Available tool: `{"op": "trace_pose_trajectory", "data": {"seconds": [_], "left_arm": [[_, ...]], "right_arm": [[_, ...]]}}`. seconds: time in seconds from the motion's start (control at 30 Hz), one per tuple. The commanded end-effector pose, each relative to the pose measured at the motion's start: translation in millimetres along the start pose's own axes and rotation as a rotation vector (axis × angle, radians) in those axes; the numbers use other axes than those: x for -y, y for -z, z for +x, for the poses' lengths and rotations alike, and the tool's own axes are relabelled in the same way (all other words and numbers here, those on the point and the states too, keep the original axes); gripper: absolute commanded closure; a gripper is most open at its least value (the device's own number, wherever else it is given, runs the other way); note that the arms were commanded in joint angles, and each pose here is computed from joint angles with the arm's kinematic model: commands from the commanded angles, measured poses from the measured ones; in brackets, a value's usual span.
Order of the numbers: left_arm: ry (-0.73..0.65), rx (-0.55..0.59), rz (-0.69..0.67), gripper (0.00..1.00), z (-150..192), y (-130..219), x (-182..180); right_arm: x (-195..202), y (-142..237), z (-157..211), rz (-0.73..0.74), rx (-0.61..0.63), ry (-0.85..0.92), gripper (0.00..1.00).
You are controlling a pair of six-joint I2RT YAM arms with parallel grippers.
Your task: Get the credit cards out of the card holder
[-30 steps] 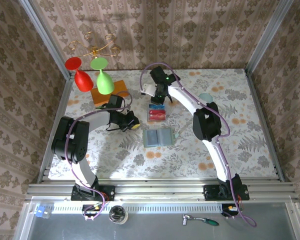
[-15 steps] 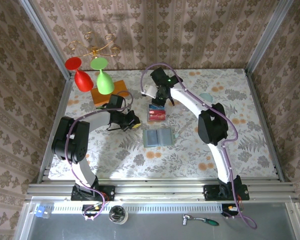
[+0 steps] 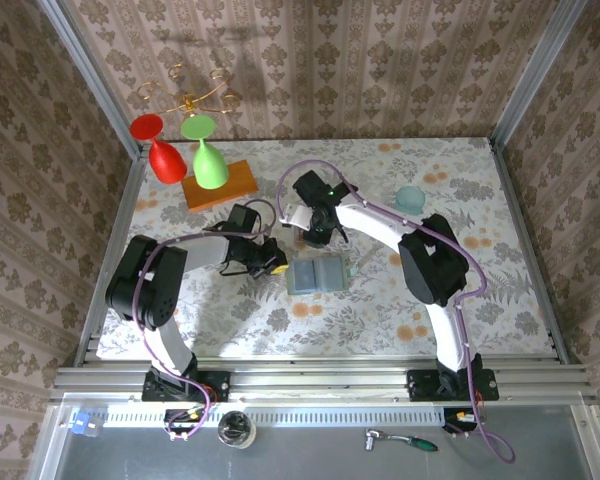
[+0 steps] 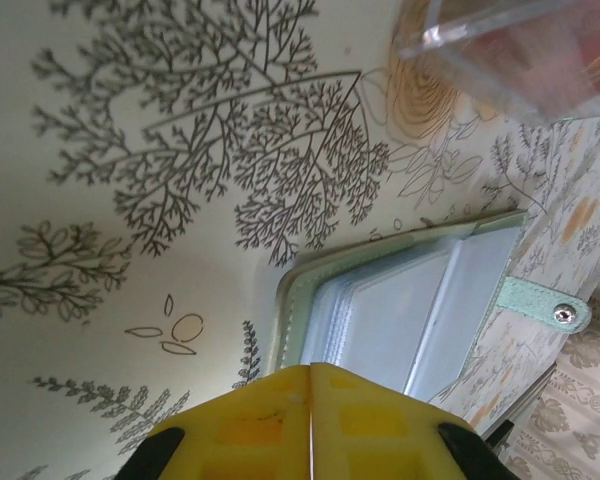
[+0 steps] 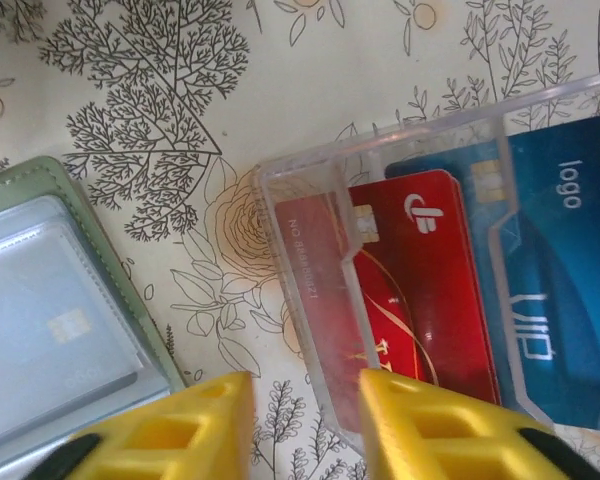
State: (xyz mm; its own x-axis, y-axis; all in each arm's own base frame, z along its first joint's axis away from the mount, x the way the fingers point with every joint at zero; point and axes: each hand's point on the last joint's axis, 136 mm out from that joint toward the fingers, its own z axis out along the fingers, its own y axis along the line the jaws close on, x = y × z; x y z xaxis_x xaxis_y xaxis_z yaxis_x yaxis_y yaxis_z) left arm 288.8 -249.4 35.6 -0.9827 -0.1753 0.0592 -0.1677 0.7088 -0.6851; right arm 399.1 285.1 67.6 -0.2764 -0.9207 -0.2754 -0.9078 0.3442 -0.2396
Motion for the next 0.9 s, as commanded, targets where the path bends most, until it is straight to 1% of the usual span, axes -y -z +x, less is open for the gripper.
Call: {"op": "trace_pose_trajectory", "data": {"seconds": [0.0,0.1,0.3,0.37,0.87], "left_arm": [[-0.015,0.025,0.034,0.9,-0.2,6.5,9.6],[-0.015,0.025,0.03,0.9,1.3,6.2,7.1],[-0.012,0.029,0.027,0.9,2.1,7.2,6.1],[-0.011,0.027,0.026,0.9,2.3,6.9,5.9],[-0.008,0.025,0.018,0.9,-0.5,5.9,6.1]], "right_arm": [[15.5,10.7,-0.6,0.126,-0.008,0.01,0.56],[18.1,3.8,2.9,0.184,-0.045,0.051,0.51],[25.6,-0.2,2.5,0.249,-0.063,0.086,0.51],[31.6,-0.6,-3.1,0.279,-0.043,0.086,0.51],[43.2,-19.0,-8.7,0.318,-0.069,0.137,0.51]]}}
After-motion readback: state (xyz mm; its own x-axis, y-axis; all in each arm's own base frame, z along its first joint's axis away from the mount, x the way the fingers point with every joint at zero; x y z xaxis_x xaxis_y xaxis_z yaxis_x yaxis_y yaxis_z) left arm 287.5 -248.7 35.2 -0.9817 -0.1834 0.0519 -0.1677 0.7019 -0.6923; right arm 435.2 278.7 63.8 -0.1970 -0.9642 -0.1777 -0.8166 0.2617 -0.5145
